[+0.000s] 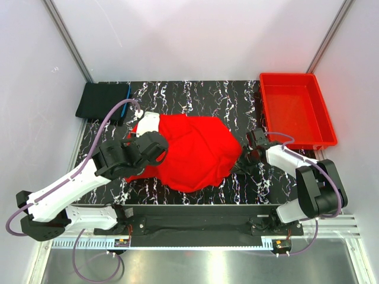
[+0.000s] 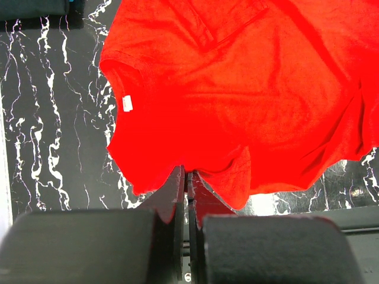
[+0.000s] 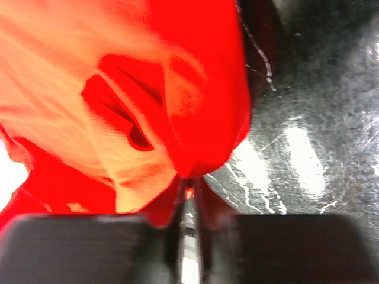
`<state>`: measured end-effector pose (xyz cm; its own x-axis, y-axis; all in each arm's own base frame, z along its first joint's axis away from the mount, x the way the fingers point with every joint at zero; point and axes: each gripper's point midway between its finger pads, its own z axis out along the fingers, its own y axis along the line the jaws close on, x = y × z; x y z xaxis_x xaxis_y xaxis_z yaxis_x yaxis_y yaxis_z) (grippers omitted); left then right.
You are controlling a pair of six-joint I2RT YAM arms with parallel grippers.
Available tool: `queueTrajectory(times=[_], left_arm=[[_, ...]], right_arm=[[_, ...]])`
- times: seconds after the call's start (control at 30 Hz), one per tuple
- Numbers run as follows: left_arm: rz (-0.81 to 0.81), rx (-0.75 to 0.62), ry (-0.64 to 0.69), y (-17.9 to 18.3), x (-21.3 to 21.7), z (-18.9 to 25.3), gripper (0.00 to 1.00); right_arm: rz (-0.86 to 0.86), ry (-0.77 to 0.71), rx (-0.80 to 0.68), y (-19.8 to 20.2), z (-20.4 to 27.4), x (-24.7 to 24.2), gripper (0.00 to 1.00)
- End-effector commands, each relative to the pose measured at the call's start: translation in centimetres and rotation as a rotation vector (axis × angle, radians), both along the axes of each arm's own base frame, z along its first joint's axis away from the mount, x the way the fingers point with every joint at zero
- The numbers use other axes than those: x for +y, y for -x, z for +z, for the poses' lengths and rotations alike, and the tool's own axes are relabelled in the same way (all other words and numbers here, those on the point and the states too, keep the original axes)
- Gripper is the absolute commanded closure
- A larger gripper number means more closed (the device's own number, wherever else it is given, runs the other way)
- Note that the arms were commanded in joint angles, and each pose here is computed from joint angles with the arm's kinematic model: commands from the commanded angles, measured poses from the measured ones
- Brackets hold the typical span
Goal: Fold and stack the t-shirts
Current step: Flatten the tshirt out
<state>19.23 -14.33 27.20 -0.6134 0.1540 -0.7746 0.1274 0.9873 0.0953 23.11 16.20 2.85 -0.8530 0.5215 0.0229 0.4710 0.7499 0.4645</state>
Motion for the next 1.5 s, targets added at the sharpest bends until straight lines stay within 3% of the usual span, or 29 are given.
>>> queueTrajectory(times=[0.0,0.23,0.43,0.6,0.77,0.97,1.07,1.23,1.47], left_arm=[[0.009,-0.047,0.071,-0.5,-0.5,1.7,1.00],[0.029,-0.082,0.078,-0.8,-0.1,2.6,1.00],[0.045,-0.200,0.128,-1.9,0.2,6.7,1.00],[0.075,-0.405,0.131,-3.8,1.4,14.0,1.00],[0.204,-0.683,0.193,-4.3,5.2,24.0,1.00],[0.274,-0.975,0.342,-1.9,10.6,35.1,1.00],[0.220,-1.068,0.346,-1.1,11.2,38.5,1.00],[0.104,-1.219,0.408,1.4,12.6,43.8,1.00],[-0.238,-1.381,0.622,8.2,14.0,48.2,1.00]], right_arm=[[0.033,0.010,-0.034,-0.9,0.8,0.1,1.00],[0.068,0.049,-0.079,-1.8,2.5,-0.4,1.00],[0.134,0.075,-0.233,-3.8,8.6,-0.6,1.00],[0.171,0.072,-0.460,-6.2,18.7,-0.3,1.00],[0.100,0.045,-0.770,-8.1,31.3,-0.6,1.00],[-0.042,0.102,-1.149,-8.1,46.3,-3.6,1.00],[-0.139,0.169,-1.281,-7.7,51.3,-5.9,1.00],[-0.181,0.139,-1.427,-4.9,56.7,-6.9,1.00],[-0.107,0.116,-1.460,1.3,57.9,-7.6,1.00]])
